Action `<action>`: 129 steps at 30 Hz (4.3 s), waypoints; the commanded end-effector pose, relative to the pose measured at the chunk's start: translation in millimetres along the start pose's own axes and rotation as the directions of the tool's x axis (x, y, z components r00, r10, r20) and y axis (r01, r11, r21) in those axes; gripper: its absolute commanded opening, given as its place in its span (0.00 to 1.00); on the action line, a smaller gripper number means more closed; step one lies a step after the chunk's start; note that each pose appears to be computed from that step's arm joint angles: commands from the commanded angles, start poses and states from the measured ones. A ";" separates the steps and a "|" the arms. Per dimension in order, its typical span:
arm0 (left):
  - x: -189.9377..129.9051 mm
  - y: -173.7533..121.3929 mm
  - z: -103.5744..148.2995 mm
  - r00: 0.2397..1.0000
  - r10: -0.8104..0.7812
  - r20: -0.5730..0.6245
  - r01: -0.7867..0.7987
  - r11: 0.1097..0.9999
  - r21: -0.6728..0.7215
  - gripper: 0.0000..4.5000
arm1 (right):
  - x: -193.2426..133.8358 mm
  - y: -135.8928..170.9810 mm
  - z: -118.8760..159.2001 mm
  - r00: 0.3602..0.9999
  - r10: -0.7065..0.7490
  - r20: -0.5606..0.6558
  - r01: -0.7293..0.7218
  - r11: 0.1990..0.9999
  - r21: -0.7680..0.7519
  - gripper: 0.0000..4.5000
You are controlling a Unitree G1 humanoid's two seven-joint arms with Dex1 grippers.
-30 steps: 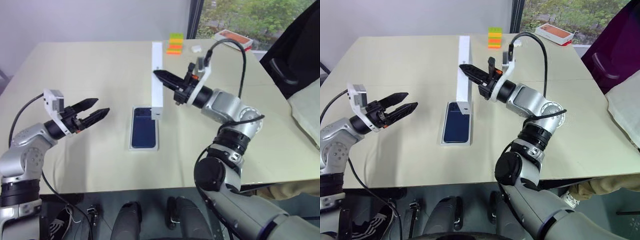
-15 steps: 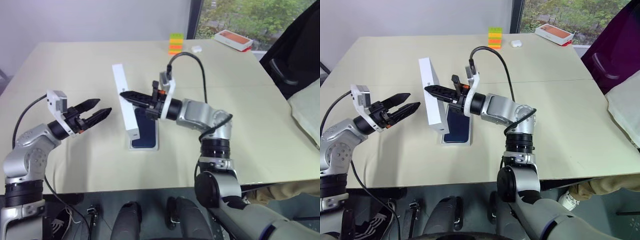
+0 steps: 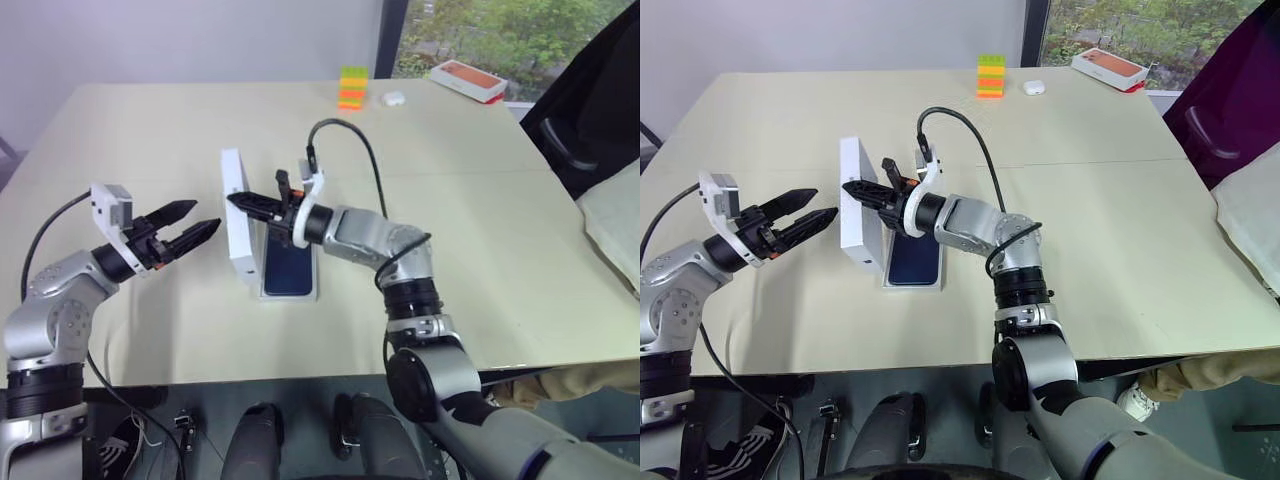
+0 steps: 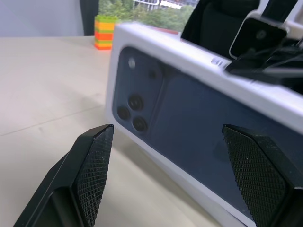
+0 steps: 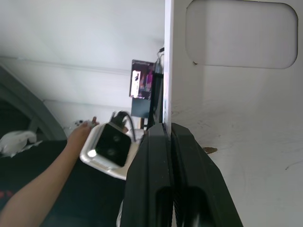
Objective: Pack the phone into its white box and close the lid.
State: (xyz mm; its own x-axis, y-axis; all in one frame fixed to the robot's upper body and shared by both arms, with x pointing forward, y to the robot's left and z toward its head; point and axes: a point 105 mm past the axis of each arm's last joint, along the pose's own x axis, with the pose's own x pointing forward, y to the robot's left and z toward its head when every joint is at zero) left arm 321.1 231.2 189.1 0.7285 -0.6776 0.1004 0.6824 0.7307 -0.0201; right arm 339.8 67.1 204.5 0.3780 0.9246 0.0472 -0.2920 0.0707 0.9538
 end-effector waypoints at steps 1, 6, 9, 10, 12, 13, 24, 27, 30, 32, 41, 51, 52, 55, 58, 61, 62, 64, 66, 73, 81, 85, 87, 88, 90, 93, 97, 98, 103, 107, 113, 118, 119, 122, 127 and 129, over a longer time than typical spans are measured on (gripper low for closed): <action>-9.5 4.7 10.7 1.000 0.027 0.016 -0.028 0.998 0.064 0.87 | 9.8 -22.4 -37.3 0.997 0.072 0.009 -0.072 0.972 0.224 0.02; -12.1 3.7 8.4 1.000 -0.001 0.018 0.002 1.000 -0.018 0.59 | 9.7 -28.3 -35.0 0.998 0.050 0.039 -0.058 0.967 0.246 0.00; -8.4 6.9 1.8 0.999 0.043 -0.008 -0.042 0.998 0.043 0.25 | 11.2 -27.3 -36.0 0.998 0.050 0.041 -0.059 0.966 0.253 0.00; -7.3 6.1 1.2 0.999 0.038 0.000 -0.038 0.999 0.033 0.18 | 11.6 -27.4 -36.6 0.998 0.048 0.039 -0.057 0.965 0.257 0.00; -5.2 7.7 1.4 0.999 0.049 0.011 -0.050 0.998 0.043 0.01 | 12.5 -27.9 -39.2 0.998 0.044 0.032 -0.051 0.963 0.265 0.00; -4.2 9.0 1.5 0.998 0.059 0.011 -0.060 0.996 0.059 0.01 | 12.8 -28.2 -40.9 0.999 0.043 0.027 -0.049 0.963 0.266 0.00; 10.5 4.2 -1.3 0.999 0.041 0.025 -0.042 0.999 0.029 0.01 | 7.1 -55.2 -53.5 0.997 -0.061 -0.041 0.069 0.965 0.253 0.00; 13.4 0.1 -4.6 0.999 0.031 0.028 -0.032 0.999 0.011 0.01 | 10.0 -42.8 -52.4 0.999 -0.012 -0.031 0.019 0.973 0.231 0.00; 14.1 -0.7 -7.0 0.999 0.031 0.018 -0.031 0.999 0.017 0.01 | 11.4 -42.1 -49.8 0.999 -0.026 -0.021 0.029 0.976 0.217 0.00; 14.1 -0.8 -10.2 0.999 0.033 0.008 -0.033 0.999 0.023 0.01 | 9.8 -48.7 -53.9 0.998 -0.041 -0.039 0.049 0.972 0.229 0.00; 16.9 -7.7 -37.2 0.999 0.020 -0.049 -0.020 1.000 0.001 0.00 | 6.0 -62.3 -50.3 0.995 -0.094 -0.024 0.097 0.959 0.268 0.41; 28.4 -12.6 -43.6 1.000 0.010 -0.017 -0.010 1.000 -0.009 0.00 | -11.4 -51.8 -22.0 0.990 -0.138 0.035 0.138 0.990 0.003 0.99; 28.8 -12.8 -42.4 1.000 0.008 -0.012 -0.008 1.000 -0.011 0.00 | -19.6 -50.9 -18.8 0.989 -0.145 0.034 0.146 0.988 -0.058 0.99; 30.0 -15.4 -42.4 1.000 0.000 -0.009 0.000 1.000 -0.009 0.00 | -46.6 -46.5 -8.2 0.988 -0.151 0.039 0.156 0.962 -0.225 0.99; 34.1 -19.9 -45.1 1.000 -0.011 -0.007 0.011 1.000 -0.025 0.00 | -78.7 -38.5 19.8 0.980 -0.174 0.095 0.198 0.885 -0.421 0.99; 40.0 -24.4 -50.7 1.000 -0.025 -0.007 0.025 0.999 -0.040 0.00 | -102.7 -28.1 42.6 0.977 -0.166 0.132 0.211 0.820 -0.532 0.99; 42.8 -26.7 -52.3 0.999 -0.032 -0.003 0.032 0.998 -0.053 0.00 | -106.9 -23.1 47.9 0.979 -0.145 0.140 0.198 0.821 -0.536 0.99; 51.9 -34.0 -56.1 0.999 -0.054 0.000 0.054 0.997 -0.057 0.00 | -114.3 -4.5 57.8 0.984 -0.082 0.155 0.160 0.778 -0.607 0.99; 59.1 -39.8 -56.4 0.997 -0.071 0.011 0.072 0.994 -0.080 0.00 | -117.7 7.4 61.9 0.986 -0.046 0.159 0.140 0.744 -0.654 0.99; 64.6 -51.6 -58.1 0.992 -0.121 0.015 0.122 0.987 -0.104 0.00 | -122.3 -13.0 47.5 0.985 -0.141 0.096 0.149 0.436 -0.888 0.99; 64.0 -44.7 -49.0 0.994 -0.102 0.034 0.105 0.989 -0.108 0.00 | -126.2 -16.5 60.4 0.980 -0.155 0.128 0.168 0.283 -0.944 0.99; 65.1 -44.5 -49.5 0.995 -0.095 0.032 0.098 0.989 -0.110 0.00 | -126.8 -22.1 59.8 0.977 -0.176 0.122 0.166 0.264 -0.950 0.99; 66.0 -44.7 -49.4 0.995 -0.089 0.035 0.093 0.989 -0.115 0.00 | -127.4 -24.8 59.5 0.975 -0.185 0.122 0.168 0.257 -0.952 0.99; 67.8 -45.6 -48.7 0.995 -0.088 0.040 0.092 0.988 -0.122 0.00 | -127.6 -26.7 59.2 0.974 -0.195 0.118 0.165 0.246 -0.955 0.99; 70.5 -48.1 -46.9 0.995 -0.090 0.047 0.095 0.986 -0.135 0.00 | -127.8 -29.9 59.3 0.971 -0.212 0.113 0.162 0.225 -0.961 0.99; 66.2 -48.0 -38.8 0.994 -0.095 0.048 0.101 0.986 -0.132 0.00 | -127.9 -31.2 59.3 0.971 -0.214 0.111 0.159 0.225 -0.961 0.99; 57.8 -41.1 -29.1 0.996 -0.081 0.041 0.085 0.990 -0.110 0.00 | -128.2 -33.3 56.9 0.971 -0.221 0.095 0.145 0.219 -0.965 0.99; 55.1 -39.3 -26.8 0.996 -0.079 0.035 0.082 0.992 -0.099 0.00 | -128.4 -34.4 56.2 0.970 -0.225 0.091 0.141 0.217 -0.966 0.99; 33.8 -13.9 -13.9 1.000 -0.008 -0.002 0.008 1.000 -0.025 0.00 | -130.4 -40.0 54.1 0.968 -0.241 0.071 0.122 0.206 -0.971 0.99; 23.5 3.7 -15.5 0.998 0.055 -0.033 -0.055 0.998 0.005 0.00 | -132.4 -41.8 60.5 0.962 -0.254 0.098 0.149 0.191 -0.970 0.68; 13.4 21.4 -38.0 0.979 0.114 -0.167 -0.105 0.992 0.064 0.00 | -133.0 -46.0 57.1 0.957 -0.278 0.082 0.123 0.134 -0.983 0.01; 20.7 11.1 -57.9 0.971 0.048 -0.234 -0.044 0.999 0.023 0.00 | -130.0 -49.4 51.7 0.954 -0.292 0.063 0.097 0.104 -0.990 0.01; 24.3 8.1 -59.4 0.973 0.033 -0.230 -0.029 0.999 0.021 0.00 | -129.0 -49.0 51.7 0.955 -0.291 0.063 0.096 0.098 -0.991 0.01; 34.0 0.2 -64.4 0.973 -0.010 -0.232 0.009 1.000 -0.004 0.00 | -126.2 -50.6 50.7 0.952 -0.298 0.065 0.093 0.082 -0.992 0.01; 41.8 -8.2 -62.9 0.973 -0.056 -0.222 0.054 0.998 -0.017 0.00 | -125.1 -55.5 45.2 0.948 -0.315 0.052 0.076 0.064 -0.995 0.01; 44.2 -12.5 -60.3 0.974 -0.073 -0.215 0.069 0.997 -0.026 0.00 | -125.7 -56.6 45.2 0.946 -0.320 0.052 0.073 0.057 -0.996 0.01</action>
State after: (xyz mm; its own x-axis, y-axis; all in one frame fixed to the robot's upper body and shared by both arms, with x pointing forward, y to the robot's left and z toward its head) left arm 348.9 193.2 119.6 0.6876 -0.7098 -0.1527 0.7100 0.7014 -0.0631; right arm 351.1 -74.2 148.0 0.5029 0.8190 -0.2762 -0.8637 0.4638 -0.1974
